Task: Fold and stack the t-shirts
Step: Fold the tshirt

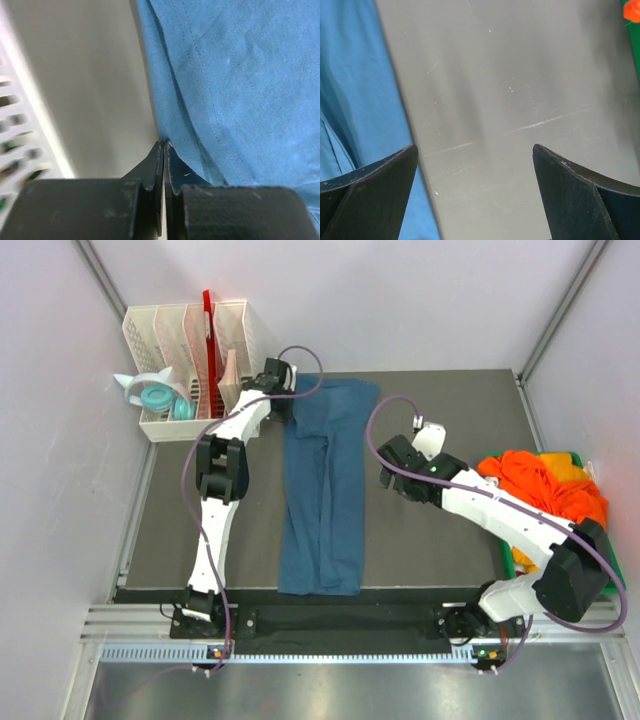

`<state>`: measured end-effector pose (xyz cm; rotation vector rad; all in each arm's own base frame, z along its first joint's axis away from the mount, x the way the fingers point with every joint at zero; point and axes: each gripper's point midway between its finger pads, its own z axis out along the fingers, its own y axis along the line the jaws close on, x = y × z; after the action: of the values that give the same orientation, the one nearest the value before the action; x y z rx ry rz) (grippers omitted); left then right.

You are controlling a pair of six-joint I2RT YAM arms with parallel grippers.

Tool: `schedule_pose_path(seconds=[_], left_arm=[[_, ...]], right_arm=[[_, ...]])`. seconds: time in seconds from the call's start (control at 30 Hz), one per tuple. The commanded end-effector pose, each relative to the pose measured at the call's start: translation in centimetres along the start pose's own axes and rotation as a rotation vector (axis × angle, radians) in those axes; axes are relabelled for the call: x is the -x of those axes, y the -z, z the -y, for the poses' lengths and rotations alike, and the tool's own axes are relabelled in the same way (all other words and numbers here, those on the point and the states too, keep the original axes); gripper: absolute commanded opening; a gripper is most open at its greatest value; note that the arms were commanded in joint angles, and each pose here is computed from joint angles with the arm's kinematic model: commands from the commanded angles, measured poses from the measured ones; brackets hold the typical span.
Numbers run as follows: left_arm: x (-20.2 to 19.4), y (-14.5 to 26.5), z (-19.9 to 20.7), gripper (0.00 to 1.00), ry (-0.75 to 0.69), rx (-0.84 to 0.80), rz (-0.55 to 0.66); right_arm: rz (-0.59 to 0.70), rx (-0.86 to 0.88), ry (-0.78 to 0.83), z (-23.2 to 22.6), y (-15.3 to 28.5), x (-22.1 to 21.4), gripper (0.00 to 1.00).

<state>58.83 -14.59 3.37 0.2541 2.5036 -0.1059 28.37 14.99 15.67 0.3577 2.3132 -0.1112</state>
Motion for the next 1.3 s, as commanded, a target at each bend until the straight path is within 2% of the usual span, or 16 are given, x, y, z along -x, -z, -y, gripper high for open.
schedule_pose_path(seconds=[0.0,0.13,0.17,0.2,0.23,0.3,0.33,0.37,0.5,0.63,0.77,0.83,0.87,1.03,1.17,1.27], left_arm=[[-1.4,-0.4,-6.4,0.0,0.013,0.207,-0.043],[-0.3,0.6,-5.9,0.0,0.025,0.136,-0.024],[0.3,1.3,-5.5,0.06,0.028,0.107,-0.007],[1.7,3.3,-4.9,0.14,0.034,0.069,0.038],[2.6,4.7,-3.4,0.41,0.043,-0.034,0.072],[4.4,9.3,-2.3,0.58,0.055,-0.1,0.154],[4.6,10.9,-1.1,0.83,0.048,-0.161,0.164],[5.0,13.9,-0.7,0.88,0.048,-0.175,0.191],[2.1,20.2,1.0,0.88,0.009,-0.258,0.177],[-4.1,23.8,2.1,0.86,-0.062,-0.282,0.066],[-9.6,25.9,1.8,0.84,-0.087,-0.27,-0.007],[-10.9,26.4,1.9,0.84,-0.102,-0.272,-0.004],[-11.8,26.7,1.8,0.84,-0.107,-0.267,0.008],[-14.0,27.5,1.8,0.81,-0.113,-0.272,-0.038],[-15.3,27.7,2.2,0.8,-0.086,-0.289,-0.06],[-16.2,27.7,2.7,0.79,-0.064,-0.315,-0.078]], right_arm=[[0.016,0.028,-0.047,-0.9,-0.3,0.6,0.96],[0.008,0.037,-0.032,-1.2,-0.4,0.5,0.96],[0.011,0.043,-0.029,-1.4,-0.3,0.6,0.97],[0.019,0.051,-0.023,-1.6,-0.1,0.8,0.98],[0.025,0.061,-0.01,-1.9,0.1,0.8,1.0],[0.045,0.081,-0.002,-2.4,0.6,1.2,1.0],[0.049,0.085,0.002,-2.5,0.7,1.3,1.0],[0.051,0.096,0.011,-2.8,0.9,1.1,1.0],[0.041,0.161,0.093,-5.3,2.0,-1.4,0.97],[-0.012,0.178,0.18,-7.0,2.3,-6.1,0.92],[-0.078,0.226,0.205,-9.0,2.0,-11.2,0.72],[-0.114,0.246,0.19,-9.9,1.9,-12.8,0.63],[-0.116,0.263,0.172,-10.6,1.9,-13.1,0.58],[-0.104,0.266,0.198,-12.2,0.9,-13.4,0.57],[-0.079,0.275,0.235,-14.3,0.9,-12.2,0.41],[-0.093,0.295,0.229,-15.0,1.5,-12.3,0.43]])
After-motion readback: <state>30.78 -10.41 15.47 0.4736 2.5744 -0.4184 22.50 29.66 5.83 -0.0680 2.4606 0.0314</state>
